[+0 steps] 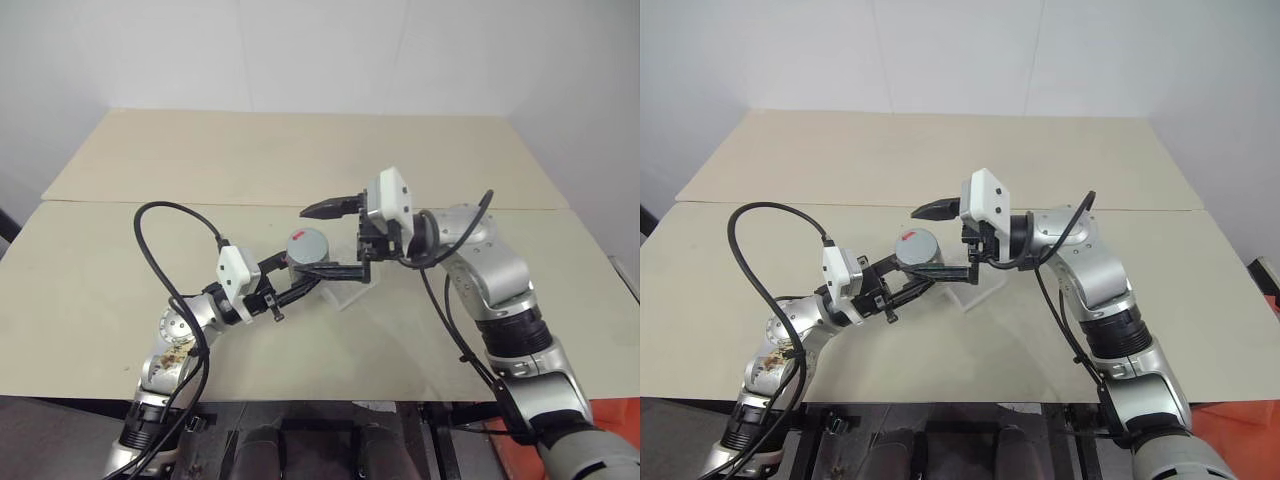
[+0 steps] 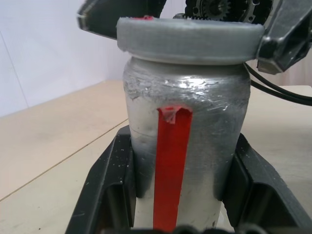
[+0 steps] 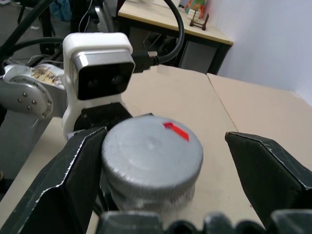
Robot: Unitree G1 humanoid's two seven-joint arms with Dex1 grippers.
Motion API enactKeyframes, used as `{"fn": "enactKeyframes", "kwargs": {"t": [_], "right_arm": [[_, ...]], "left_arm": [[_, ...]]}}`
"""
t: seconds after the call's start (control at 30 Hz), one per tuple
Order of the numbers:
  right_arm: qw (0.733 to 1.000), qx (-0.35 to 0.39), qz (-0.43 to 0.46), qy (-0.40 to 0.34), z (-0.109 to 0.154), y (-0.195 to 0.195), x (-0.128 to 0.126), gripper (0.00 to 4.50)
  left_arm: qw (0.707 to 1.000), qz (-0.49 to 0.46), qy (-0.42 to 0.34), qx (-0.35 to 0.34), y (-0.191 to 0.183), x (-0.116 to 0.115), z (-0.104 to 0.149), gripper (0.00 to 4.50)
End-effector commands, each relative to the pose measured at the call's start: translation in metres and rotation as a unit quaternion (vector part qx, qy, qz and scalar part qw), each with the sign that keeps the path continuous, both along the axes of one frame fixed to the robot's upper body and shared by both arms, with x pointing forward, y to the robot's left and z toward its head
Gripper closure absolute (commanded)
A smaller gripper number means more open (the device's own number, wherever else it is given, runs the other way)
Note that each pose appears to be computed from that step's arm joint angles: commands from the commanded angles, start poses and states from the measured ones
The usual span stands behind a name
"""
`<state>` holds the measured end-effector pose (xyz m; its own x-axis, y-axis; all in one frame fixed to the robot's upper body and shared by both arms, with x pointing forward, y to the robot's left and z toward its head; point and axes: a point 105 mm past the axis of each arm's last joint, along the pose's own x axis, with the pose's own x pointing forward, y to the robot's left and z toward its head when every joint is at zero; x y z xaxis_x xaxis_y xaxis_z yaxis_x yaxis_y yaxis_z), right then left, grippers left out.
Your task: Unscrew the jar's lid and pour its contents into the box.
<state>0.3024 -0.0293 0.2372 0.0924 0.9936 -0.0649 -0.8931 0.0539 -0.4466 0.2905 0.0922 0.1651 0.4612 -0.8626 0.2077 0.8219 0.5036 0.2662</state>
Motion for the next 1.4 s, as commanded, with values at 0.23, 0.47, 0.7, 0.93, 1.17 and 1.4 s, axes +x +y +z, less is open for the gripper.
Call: {"fn": "enactKeyframes", "kwargs": {"t": [0.23,0.47,0.7,0.93,1.17,1.4], "right_arm": [[0.999,0.014,-0.027,-0.020,0.008,-0.019,0.007,0.05],[0.999,0.009,-0.033,-0.022,0.007,-0.028,0.011,0.05],[0.998,0.005,-0.056,-0.026,0.006,-0.039,0.018,0.05],[0.998,-0.012,-0.063,-0.026,0.003,-0.048,0.017,0.05],[0.999,-0.001,-0.031,-0.013,0.010,-0.042,-0.012,0.05],[1.000,0.016,-0.022,-0.010,0.014,-0.023,-0.023,0.05]], "left_arm": [[0.999,-0.010,-0.031,-0.002,0.001,-0.005,0.011,2.60],[0.999,-0.007,-0.032,0.000,0.002,-0.006,0.010,2.60],[0.999,-0.006,-0.031,0.003,0.004,-0.006,0.009,2.60],[0.999,-0.012,-0.030,0.003,0.002,-0.006,0.008,2.60],[0.999,-0.015,-0.031,0.005,0.000,-0.004,0.008,2.60],[0.999,-0.018,-0.034,0.005,-0.002,-0.004,0.008,2.60]]}}
